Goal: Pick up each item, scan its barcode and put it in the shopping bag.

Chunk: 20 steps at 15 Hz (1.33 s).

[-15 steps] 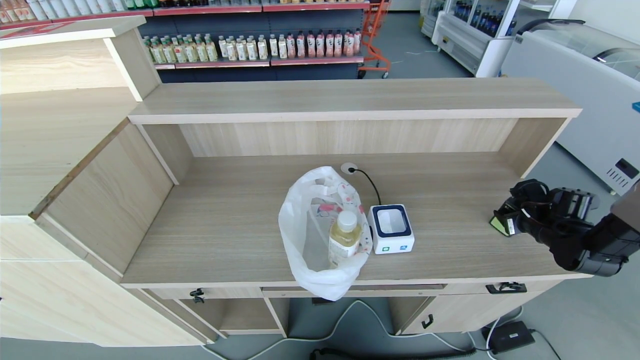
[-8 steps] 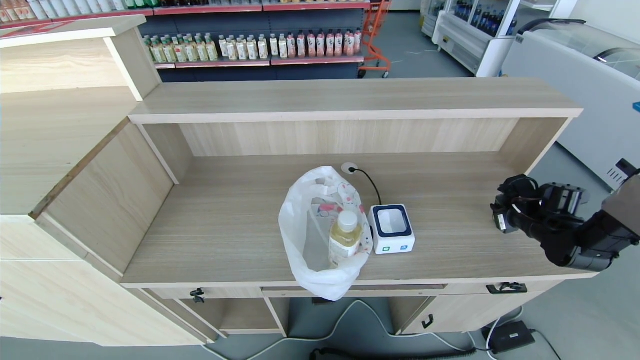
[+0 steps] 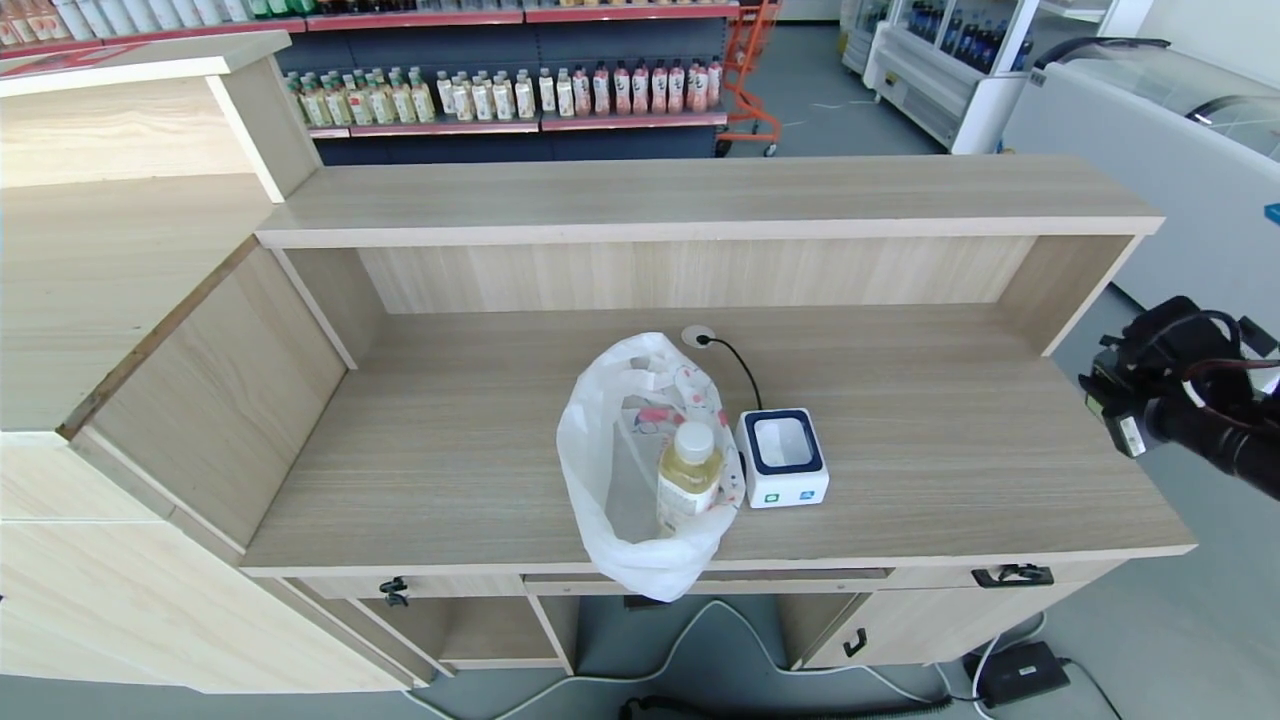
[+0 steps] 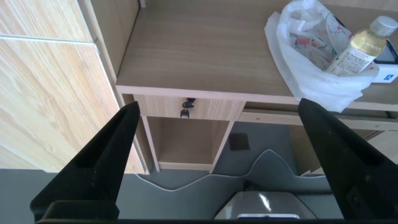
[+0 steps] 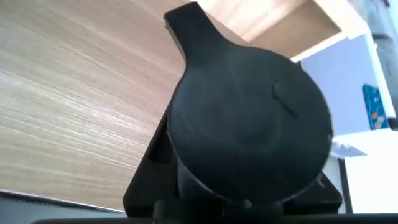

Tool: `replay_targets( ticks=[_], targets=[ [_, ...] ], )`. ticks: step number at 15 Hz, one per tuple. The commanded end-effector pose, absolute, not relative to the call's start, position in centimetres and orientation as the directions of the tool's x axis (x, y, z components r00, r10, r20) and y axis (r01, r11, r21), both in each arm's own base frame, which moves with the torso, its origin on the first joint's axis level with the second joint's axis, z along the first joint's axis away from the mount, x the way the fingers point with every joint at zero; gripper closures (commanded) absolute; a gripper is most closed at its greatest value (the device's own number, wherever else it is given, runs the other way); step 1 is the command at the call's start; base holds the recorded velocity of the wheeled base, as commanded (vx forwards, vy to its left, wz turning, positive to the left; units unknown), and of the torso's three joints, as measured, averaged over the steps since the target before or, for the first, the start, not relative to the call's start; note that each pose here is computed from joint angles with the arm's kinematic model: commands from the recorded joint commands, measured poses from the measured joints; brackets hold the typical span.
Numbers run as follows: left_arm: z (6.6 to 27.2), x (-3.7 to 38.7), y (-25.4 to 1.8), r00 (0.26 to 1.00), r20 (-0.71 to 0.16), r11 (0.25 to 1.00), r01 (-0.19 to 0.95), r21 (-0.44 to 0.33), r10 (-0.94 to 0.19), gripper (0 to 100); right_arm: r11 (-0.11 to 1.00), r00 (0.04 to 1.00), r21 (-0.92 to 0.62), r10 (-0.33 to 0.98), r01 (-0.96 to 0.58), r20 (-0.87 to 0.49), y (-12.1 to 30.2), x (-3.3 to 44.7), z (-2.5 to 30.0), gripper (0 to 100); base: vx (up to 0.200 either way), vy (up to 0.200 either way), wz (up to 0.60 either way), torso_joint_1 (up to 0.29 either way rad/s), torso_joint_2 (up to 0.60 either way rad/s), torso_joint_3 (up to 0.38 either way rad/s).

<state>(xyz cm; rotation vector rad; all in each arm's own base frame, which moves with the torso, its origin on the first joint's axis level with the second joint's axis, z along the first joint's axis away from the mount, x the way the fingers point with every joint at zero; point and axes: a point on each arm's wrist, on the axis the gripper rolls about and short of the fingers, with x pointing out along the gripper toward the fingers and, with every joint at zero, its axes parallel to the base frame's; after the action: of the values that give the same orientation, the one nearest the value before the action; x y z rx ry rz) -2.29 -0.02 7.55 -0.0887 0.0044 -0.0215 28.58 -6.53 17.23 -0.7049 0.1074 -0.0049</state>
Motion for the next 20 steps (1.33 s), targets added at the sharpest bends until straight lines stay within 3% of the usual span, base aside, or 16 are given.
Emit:
replay_targets(
  ticks=[1, 2, 3, 4, 6, 7, 9, 11, 14, 20],
  targets=[
    [7.6, -2.3, 0.0, 1.000, -0.002, 0.996, 0.021, -0.089, -0.021, 0, 0.445, 0.915, -0.881, 0.402, -0.162, 0.035, 0.8, 17.5, 23.2, 100, 0.000, 0.000, 0.00, 0.000, 0.00, 0.000],
    [7.5, -2.3, 0.0, 1.000, -0.003, 0.996, 0.021, -0.089, -0.021, 0, 0.269, 0.858, -0.950, 0.514, -0.155, 0.005, 2.0, 16.6, 22.9, 100, 0.000, 0.000, 0.00, 0.000, 0.00, 0.000],
    [7.5, -2.3, 0.0, 1.000, -0.003, 0.996, 0.021, -0.089, -0.021, 0, 0.161, 0.816, -0.979, 0.578, -0.124, -0.008, 2.8, 16.4, 22.7, 100, 0.000, 0.000, 0.00, 0.000, 0.00, 0.000],
    [7.5, -2.3, 0.0, 1.000, -0.003, 0.996, 0.021, -0.089, -0.021, 0, -0.056, 0.713, -0.998, 0.700, 0.005, -0.036, 5.4, 16.4, 22.1, 100, 0.000, 0.000, 0.00, 0.000, 0.00, 0.000],
    [7.6, -2.3, 0.0, 1.000, -0.002, 0.996, 0.021, -0.089, -0.021, 0, -0.204, 0.614, -0.959, 0.788, 0.198, -0.041, 7.9, 17.0, 21.8, 100, 0.000, 0.000, 0.00, 0.000, 0.00, 0.000],
    [7.6, -2.3, 0.0, 1.000, -0.002, 0.996, 0.021, -0.089, -0.021, 0, -0.235, 0.498, -0.872, 0.867, 0.429, 0.012, 10.4, 17.1, 21.8, 100, 0.000, 0.000, 0.00, 0.000, 0.00, 0.000],
    [7.5, -2.3, 0.0, 1.000, -0.003, 0.996, 0.021, -0.089, -0.021, 0, -0.150, 0.318, -0.735, 0.944, 0.661, 0.094, 12.3, 16.5, 22.2, 100, 0.000, 0.000, 0.00, 0.000, 0.00, 0.000],
    [7.5, -2.3, 0.0, 1.000, -0.003, 0.996, 0.021, -0.089, -0.021, 0, -0.062, 0.166, -0.612, 0.979, 0.788, 0.115, 12.8, 15.5, 22.5, 100, 0.000, 0.000, 0.00, 0.000, 0.00, 0.000],
    [7.6, -2.3, 0.0, 1.000, -0.002, 0.996, 0.021, -0.089, -0.021, 0, -0.008, 0.075, -0.508, 0.991, 0.862, 0.112, 13.1, 14.6, 22.6, 100, 0.000, 0.000, 0.00, 0.000, 0.00, 0.000],
    [7.5, -2.3, 0.0, 1.000, -0.003, 0.996, 0.021, -0.089, -0.021, 0, 0.016, 0.053, -0.412, 0.987, 0.911, 0.154, 11.8, 12.7, 23.7, 100, 0.000, 0.000, 0.00, 0.000, 0.00, 0.000]
  ],
)
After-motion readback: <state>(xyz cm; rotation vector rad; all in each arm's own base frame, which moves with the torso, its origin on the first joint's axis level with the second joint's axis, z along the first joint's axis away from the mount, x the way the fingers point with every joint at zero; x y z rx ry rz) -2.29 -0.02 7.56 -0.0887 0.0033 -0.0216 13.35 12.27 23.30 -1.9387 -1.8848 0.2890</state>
